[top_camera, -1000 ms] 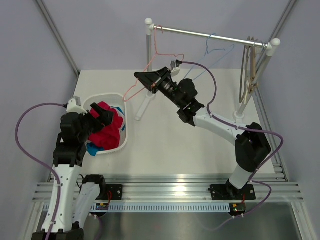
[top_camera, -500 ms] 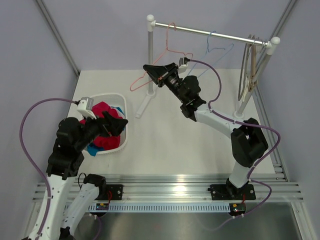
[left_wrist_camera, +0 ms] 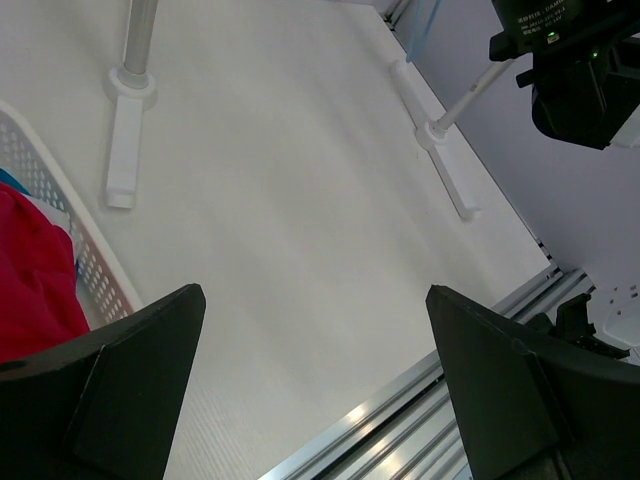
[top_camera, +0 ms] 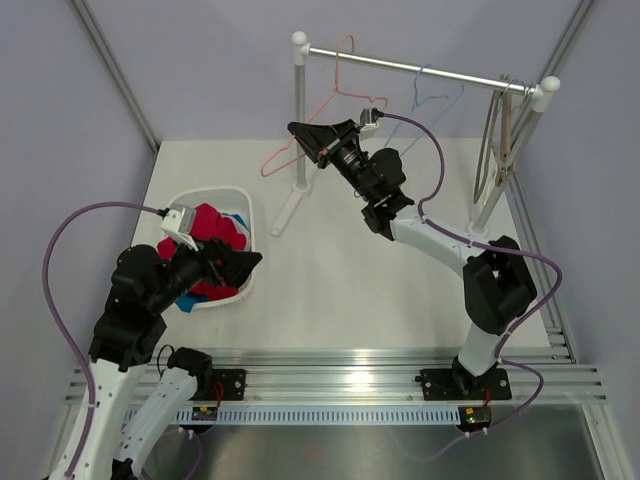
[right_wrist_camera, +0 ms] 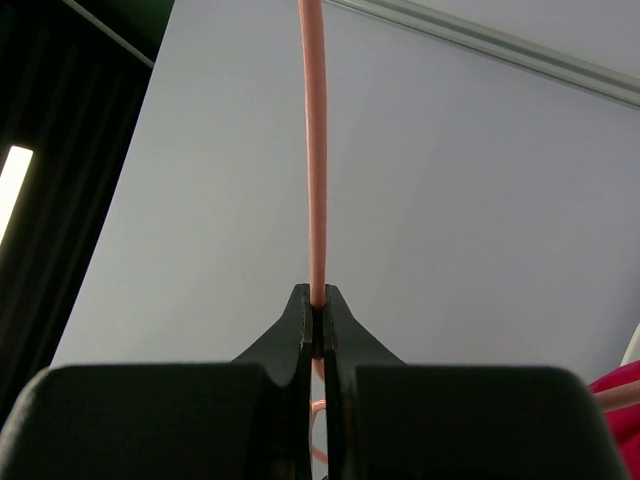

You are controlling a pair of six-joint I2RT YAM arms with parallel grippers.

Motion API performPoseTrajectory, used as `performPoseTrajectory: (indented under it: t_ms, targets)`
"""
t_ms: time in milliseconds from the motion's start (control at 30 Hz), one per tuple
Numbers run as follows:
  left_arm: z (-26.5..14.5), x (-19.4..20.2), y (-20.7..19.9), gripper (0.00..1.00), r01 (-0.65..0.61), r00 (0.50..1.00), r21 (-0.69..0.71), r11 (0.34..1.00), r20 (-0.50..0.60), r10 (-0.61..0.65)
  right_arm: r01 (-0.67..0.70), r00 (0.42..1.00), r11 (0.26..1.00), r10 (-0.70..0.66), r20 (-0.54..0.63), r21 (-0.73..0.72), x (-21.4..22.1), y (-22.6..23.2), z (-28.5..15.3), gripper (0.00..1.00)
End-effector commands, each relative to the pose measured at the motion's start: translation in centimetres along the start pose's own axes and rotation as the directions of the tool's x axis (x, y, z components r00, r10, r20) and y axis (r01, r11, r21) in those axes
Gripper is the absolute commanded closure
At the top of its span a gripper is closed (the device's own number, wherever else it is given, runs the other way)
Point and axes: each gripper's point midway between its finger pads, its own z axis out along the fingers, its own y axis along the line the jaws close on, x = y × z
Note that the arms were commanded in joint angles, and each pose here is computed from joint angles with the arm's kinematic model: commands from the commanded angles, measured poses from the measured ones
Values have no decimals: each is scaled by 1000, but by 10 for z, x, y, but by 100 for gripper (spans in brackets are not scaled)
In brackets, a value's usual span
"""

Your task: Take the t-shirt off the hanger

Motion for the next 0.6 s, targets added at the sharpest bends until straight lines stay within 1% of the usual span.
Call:
performPoseTrajectory:
  t_ms: [0,33,67,133,333,400,433,467,500,533,567]
  targets:
    - [-1,2,-15,1,-47,999,92,995,-12,48,55,998,993,-52,36,-103,-20,44,2,100]
    - [-3,4,-23,1,-54,998,135,989,-24,58,51,998,994,-47,41,-98,-24,42,2,100]
    - [-3,6,-25,1,-52,998,152,987,-34,58,37,999,994,-32,43,-107,-27,42,2,100]
    - [-6,8,-31,1,-59,997,184,981,-37,67,26,999,996,-22,44,-86,-34,29,5,100]
    - [-11,15,-38,1,-43,997,225,973,-52,56,8,999,1000,-8,45,-6,-49,-17,2,100]
    - [-9,18,-36,1,-36,997,222,974,-62,51,12,999,1000,-12,38,1,-47,-23,-1,100]
    - [-9,18,-35,1,-35,997,218,975,-62,50,8,999,1000,-9,32,17,-45,-30,-3,98]
    - [-8,19,-34,1,-37,997,213,976,-63,52,6,1000,1000,-6,18,8,-42,-30,-5,94]
    - [-8,17,-34,1,-39,997,209,977,-61,53,6,1000,1000,-6,13,2,-41,-30,-7,78]
    - [-7,16,-33,1,-41,997,202,979,-55,53,7,1000,1000,-7,11,11,-39,-36,-13,65]
    - [-8,13,-34,1,-44,997,200,979,-47,54,22,1000,1000,-21,9,-13,-38,-25,-16,53]
